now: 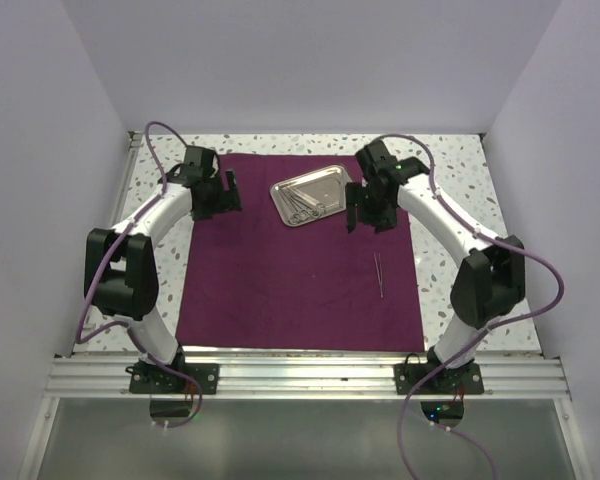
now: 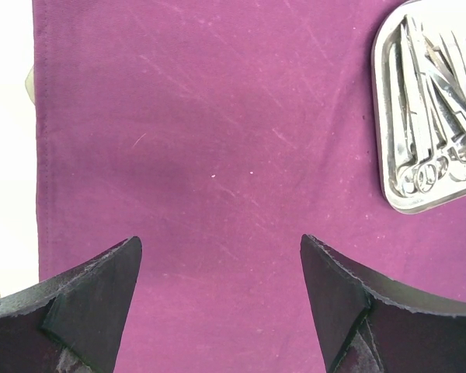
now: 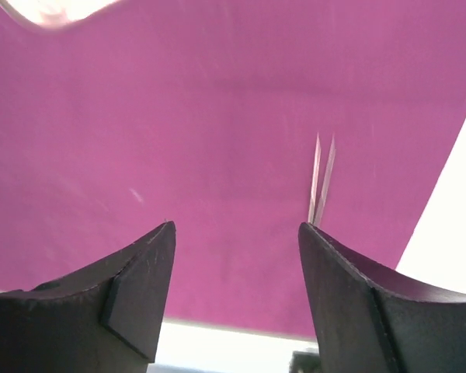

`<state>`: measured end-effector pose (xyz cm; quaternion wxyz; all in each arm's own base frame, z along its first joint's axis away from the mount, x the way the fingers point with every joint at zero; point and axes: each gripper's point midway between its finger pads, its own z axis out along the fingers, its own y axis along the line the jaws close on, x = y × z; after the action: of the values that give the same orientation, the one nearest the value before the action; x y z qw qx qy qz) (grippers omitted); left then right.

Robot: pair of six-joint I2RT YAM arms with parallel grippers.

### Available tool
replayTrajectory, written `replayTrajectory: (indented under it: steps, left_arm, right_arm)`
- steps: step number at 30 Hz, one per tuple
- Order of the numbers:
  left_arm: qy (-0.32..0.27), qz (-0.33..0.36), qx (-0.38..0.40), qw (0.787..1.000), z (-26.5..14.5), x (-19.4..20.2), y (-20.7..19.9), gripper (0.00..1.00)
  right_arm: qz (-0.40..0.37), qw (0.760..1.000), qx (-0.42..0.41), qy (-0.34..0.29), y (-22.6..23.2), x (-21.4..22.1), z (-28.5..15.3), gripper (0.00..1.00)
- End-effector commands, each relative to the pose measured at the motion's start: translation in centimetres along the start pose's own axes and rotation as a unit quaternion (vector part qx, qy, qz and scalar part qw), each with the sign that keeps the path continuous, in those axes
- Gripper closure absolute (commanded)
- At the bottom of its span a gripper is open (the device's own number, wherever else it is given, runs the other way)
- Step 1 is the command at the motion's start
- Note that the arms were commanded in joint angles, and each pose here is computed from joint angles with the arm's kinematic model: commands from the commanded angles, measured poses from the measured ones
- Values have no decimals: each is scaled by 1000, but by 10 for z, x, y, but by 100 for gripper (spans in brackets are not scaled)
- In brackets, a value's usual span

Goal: Open and lay out the surgical kit
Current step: Pick up the medical item from the container.

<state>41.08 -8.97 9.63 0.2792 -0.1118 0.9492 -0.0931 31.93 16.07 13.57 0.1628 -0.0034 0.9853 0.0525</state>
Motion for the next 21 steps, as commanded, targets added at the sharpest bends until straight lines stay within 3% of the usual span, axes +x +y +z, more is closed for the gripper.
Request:
replayTrajectory:
  steps: [1, 9, 21]
  left_arm:
    - [-37, 4, 7, 999, -17, -19, -7, 14]
    - [-48, 11, -9, 999, -27, -23, -1, 13]
    - [-37, 15, -22, 999, -23, -14, 7, 12]
  right_arm:
    - [-22, 999, 17, -16, 5, -34, 4, 33]
    - [-3, 998, 33, -53, 16, -122, 50, 58]
    - [-6, 996, 64, -65, 17, -161, 116, 60]
